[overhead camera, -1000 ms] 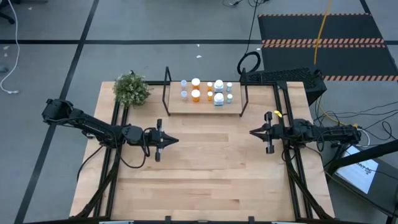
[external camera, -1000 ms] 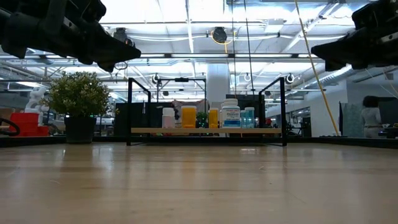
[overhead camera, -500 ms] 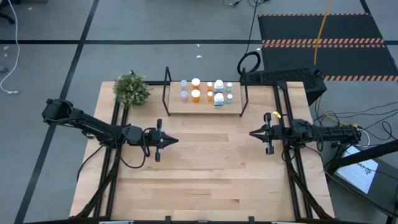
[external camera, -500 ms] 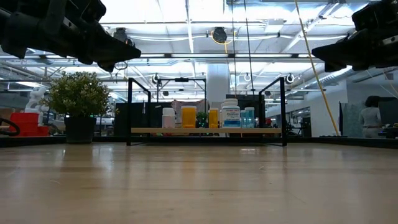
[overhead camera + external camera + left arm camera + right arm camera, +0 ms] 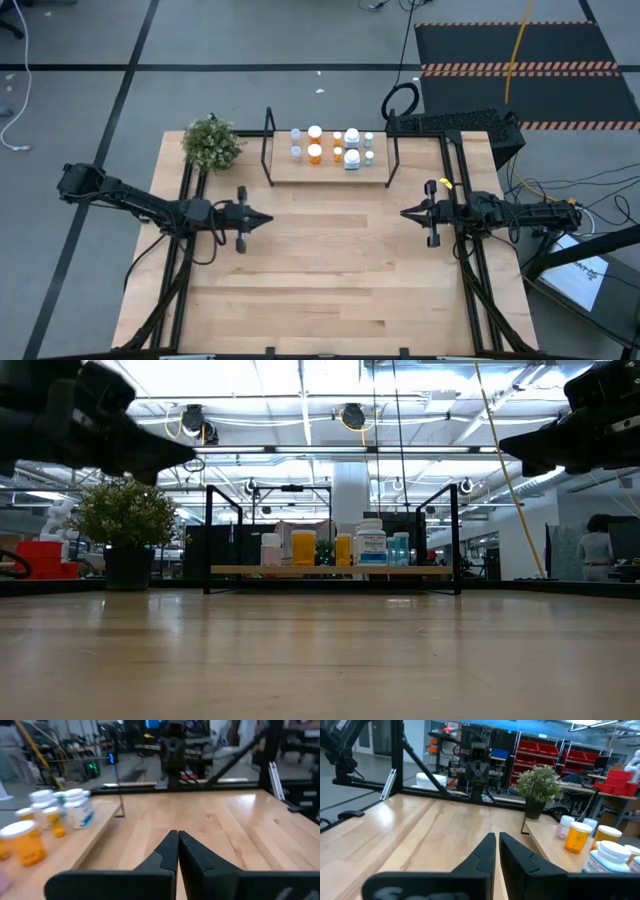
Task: Pick and place medicine bottles onto shelf by color
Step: Return to Home Position
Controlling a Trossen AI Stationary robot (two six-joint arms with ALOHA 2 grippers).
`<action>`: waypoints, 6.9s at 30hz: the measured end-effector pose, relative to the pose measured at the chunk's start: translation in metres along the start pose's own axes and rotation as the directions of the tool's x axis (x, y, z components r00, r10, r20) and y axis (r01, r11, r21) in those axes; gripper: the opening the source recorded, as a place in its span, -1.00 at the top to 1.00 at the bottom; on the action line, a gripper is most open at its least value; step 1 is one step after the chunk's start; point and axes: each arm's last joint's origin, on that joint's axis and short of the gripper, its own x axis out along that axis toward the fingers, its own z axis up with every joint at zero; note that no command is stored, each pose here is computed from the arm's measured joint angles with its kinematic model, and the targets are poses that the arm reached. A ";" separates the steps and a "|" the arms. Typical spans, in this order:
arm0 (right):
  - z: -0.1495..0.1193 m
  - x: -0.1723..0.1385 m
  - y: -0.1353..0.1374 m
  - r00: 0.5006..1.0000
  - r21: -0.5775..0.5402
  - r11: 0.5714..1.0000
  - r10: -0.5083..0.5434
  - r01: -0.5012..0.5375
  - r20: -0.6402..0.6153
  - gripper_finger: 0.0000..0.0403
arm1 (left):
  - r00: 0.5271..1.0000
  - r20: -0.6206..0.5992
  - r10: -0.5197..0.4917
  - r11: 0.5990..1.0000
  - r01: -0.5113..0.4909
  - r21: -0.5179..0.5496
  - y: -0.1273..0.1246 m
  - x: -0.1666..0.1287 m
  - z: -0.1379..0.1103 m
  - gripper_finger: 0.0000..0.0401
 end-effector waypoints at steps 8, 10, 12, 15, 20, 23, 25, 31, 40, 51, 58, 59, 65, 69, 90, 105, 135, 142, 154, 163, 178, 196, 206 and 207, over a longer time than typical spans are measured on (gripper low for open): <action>0.006 0.000 -0.001 0.998 0.003 1.000 -0.014 0.014 0.062 0.92 | 0.997 0.074 0.009 1.000 -0.009 -0.010 0.010 -0.018 -0.002 0.98; 0.006 0.000 -0.001 0.998 0.003 1.000 -0.014 0.014 0.059 0.92 | 0.997 0.083 0.000 1.000 0.000 -0.008 0.011 -0.020 -0.003 0.96; 0.005 0.000 -0.001 0.999 0.003 1.000 -0.013 0.013 0.052 0.92 | 0.997 0.083 0.000 1.000 0.001 -0.007 0.011 -0.021 -0.002 0.95; 0.005 0.000 -0.001 0.999 0.003 1.000 -0.012 0.012 0.053 0.92 | 0.999 0.051 -0.008 1.000 0.008 -0.003 0.011 -0.024 -0.004 0.98; 0.005 0.000 -0.001 0.998 0.003 1.000 -0.010 0.010 0.054 0.92 | 0.999 0.038 -0.011 1.000 0.011 -0.001 0.012 -0.030 -0.004 0.95; 0.006 0.000 -0.001 0.998 0.003 1.000 -0.010 0.010 0.056 0.92 | 0.998 0.056 -0.010 1.000 0.009 0.012 0.012 -0.033 -0.002 0.94; 0.006 0.000 -0.001 0.998 0.003 1.000 -0.010 0.010 0.057 0.92 | 0.998 0.067 -0.009 1.000 0.008 0.022 0.013 -0.036 0.000 0.97; 0.006 0.000 -0.001 0.998 0.003 1.000 -0.010 0.010 0.057 0.92 | 0.998 0.058 -0.021 1.000 0.020 0.015 0.014 -0.045 -0.001 0.94; 0.006 0.000 -0.001 0.998 0.003 1.000 -0.010 0.010 0.057 0.92 | 0.998 0.048 -0.045 0.999 0.045 0.009 0.015 -0.057 -0.003 0.97; 0.006 0.000 -0.001 0.998 0.003 1.000 -0.009 0.009 0.057 0.92 | 0.994 0.082 -0.078 0.997 0.077 0.016 0.015 -0.066 -0.002 0.90; 0.006 0.000 -0.001 0.998 0.003 1.000 -0.010 0.009 0.057 0.92 | 0.994 0.081 -0.078 0.997 0.079 -0.007 0.015 -0.066 -0.002 0.90; 0.006 0.000 -0.001 0.998 0.003 1.000 -0.010 0.009 0.057 0.92 | 0.994 0.080 -0.079 0.997 0.080 -0.015 0.015 -0.066 -0.002 0.89; 0.006 0.000 -0.001 0.998 0.003 1.000 -0.010 0.009 0.057 0.92 | 0.994 0.080 -0.078 0.997 0.077 0.010 0.015 -0.066 -0.002 0.90; 0.006 0.000 -0.001 0.998 0.003 1.000 -0.009 0.009 0.057 0.92 | 0.993 0.091 -0.078 0.997 0.076 0.019 0.015 -0.066 -0.002 0.98; 0.006 0.000 -0.001 0.998 0.003 1.000 -0.010 0.009 0.058 0.92 | 0.990 0.091 -0.112 0.994 0.113 -0.007 0.014 -0.066 -0.002 0.85; 0.006 0.000 -0.001 0.998 0.003 1.000 -0.010 0.009 0.058 0.92 | 0.990 0.090 -0.112 0.994 0.113 -0.007 0.014 -0.066 -0.002 0.84; 0.006 0.000 -0.001 0.998 0.003 1.000 -0.009 0.009 0.057 0.92 | 0.990 0.091 -0.111 0.994 0.112 -0.007 0.014 -0.066 -0.002 0.84; 0.006 0.000 -0.001 0.998 0.003 1.000 -0.010 0.009 0.058 0.92 | 0.990 0.091 -0.111 0.994 0.112 -0.007 0.014 -0.066 -0.002 0.84; 0.006 0.000 -0.001 0.998 0.003 1.000 -0.009 0.009 0.057 0.92 | 0.990 0.091 -0.111 0.994 0.112 -0.007 0.014 -0.066 -0.002 0.84; 0.006 0.000 -0.001 0.998 0.003 1.000 -0.009 0.009 0.058 0.92 | 0.990 0.091 -0.111 0.994 0.112 -0.007 0.014 -0.066 -0.002 0.84; 0.006 0.000 -0.001 0.998 0.003 1.000 -0.010 0.009 0.057 0.92 | 0.990 0.091 -0.111 0.994 0.112 -0.007 0.014 -0.066 -0.002 0.84; 0.006 0.000 -0.001 0.998 0.003 1.000 -0.009 0.009 0.058 0.92 | 0.990 0.091 -0.111 0.994 0.112 -0.007 0.014 -0.066 -0.002 0.84; 0.006 0.000 -0.001 0.998 0.003 1.000 -0.009 0.009 0.057 0.92 | 0.990 0.091 -0.111 0.994 0.112 -0.007 0.014 -0.066 -0.002 0.84; 0.006 0.000 -0.001 0.998 0.003 1.000 -0.009 0.009 0.057 0.92 | 0.990 0.091 -0.111 0.994 0.112 -0.007 0.014 -0.066 -0.002 0.84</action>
